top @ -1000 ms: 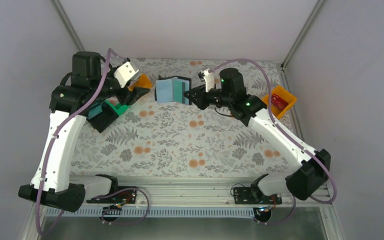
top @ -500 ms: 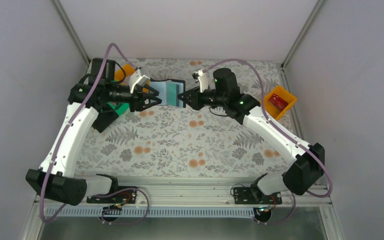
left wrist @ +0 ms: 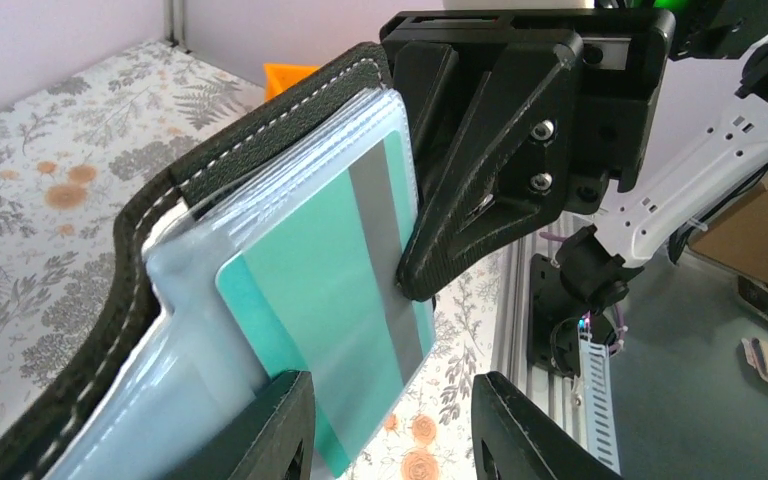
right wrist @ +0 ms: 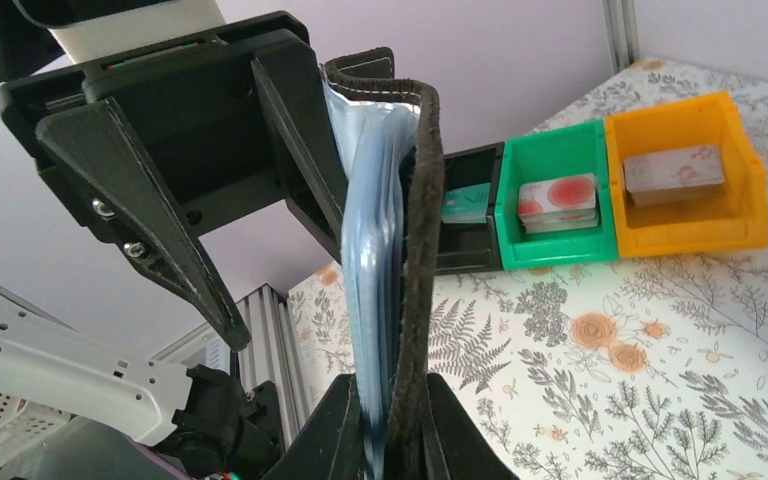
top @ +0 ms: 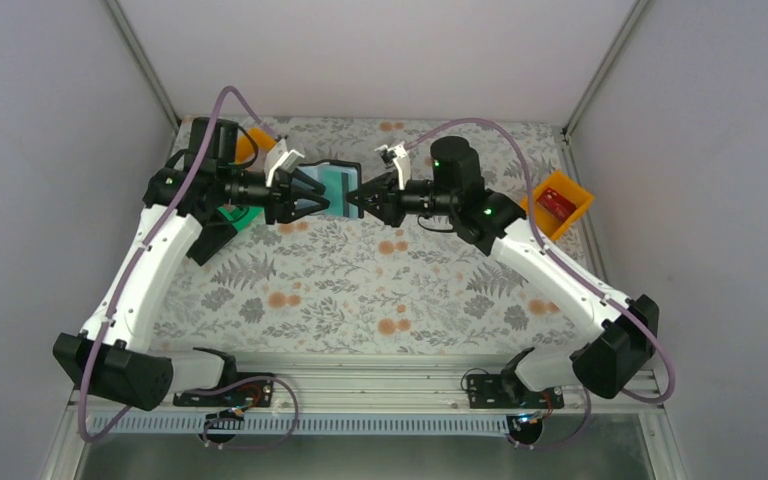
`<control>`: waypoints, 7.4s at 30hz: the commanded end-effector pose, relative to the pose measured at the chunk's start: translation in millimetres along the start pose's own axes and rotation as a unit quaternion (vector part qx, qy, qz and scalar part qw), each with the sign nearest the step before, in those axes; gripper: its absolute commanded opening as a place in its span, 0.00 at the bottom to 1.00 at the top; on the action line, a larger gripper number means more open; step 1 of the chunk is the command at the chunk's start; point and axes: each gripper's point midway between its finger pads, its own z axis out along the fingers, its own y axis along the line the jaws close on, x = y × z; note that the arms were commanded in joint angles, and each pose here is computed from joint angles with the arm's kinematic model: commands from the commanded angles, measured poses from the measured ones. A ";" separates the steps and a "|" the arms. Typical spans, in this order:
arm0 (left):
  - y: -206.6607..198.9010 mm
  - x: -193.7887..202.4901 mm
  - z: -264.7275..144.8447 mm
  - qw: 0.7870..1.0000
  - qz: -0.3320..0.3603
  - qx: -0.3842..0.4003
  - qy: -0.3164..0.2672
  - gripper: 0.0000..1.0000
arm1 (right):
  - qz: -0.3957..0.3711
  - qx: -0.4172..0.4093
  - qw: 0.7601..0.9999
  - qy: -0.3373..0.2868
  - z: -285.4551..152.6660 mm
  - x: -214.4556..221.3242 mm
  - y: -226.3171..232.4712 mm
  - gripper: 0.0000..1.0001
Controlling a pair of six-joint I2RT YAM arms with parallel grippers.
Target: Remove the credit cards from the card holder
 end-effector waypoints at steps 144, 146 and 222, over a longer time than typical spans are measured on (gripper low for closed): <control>-19.0 53.3 49.9 0.961 0.247 0.124 0.032 0.35 | -0.073 -0.146 0.987 0.006 -8.3 1.7 46.6 0.04; -21.0 51.6 47.5 0.961 0.247 0.120 0.031 0.13 | -0.075 -0.145 0.987 0.004 -9.7 1.2 47.6 0.04; -154.1 -68.7 -50.4 0.913 0.378 0.124 -0.094 0.98 | -0.211 -0.234 0.923 -0.222 -114.3 -175.8 203.9 0.04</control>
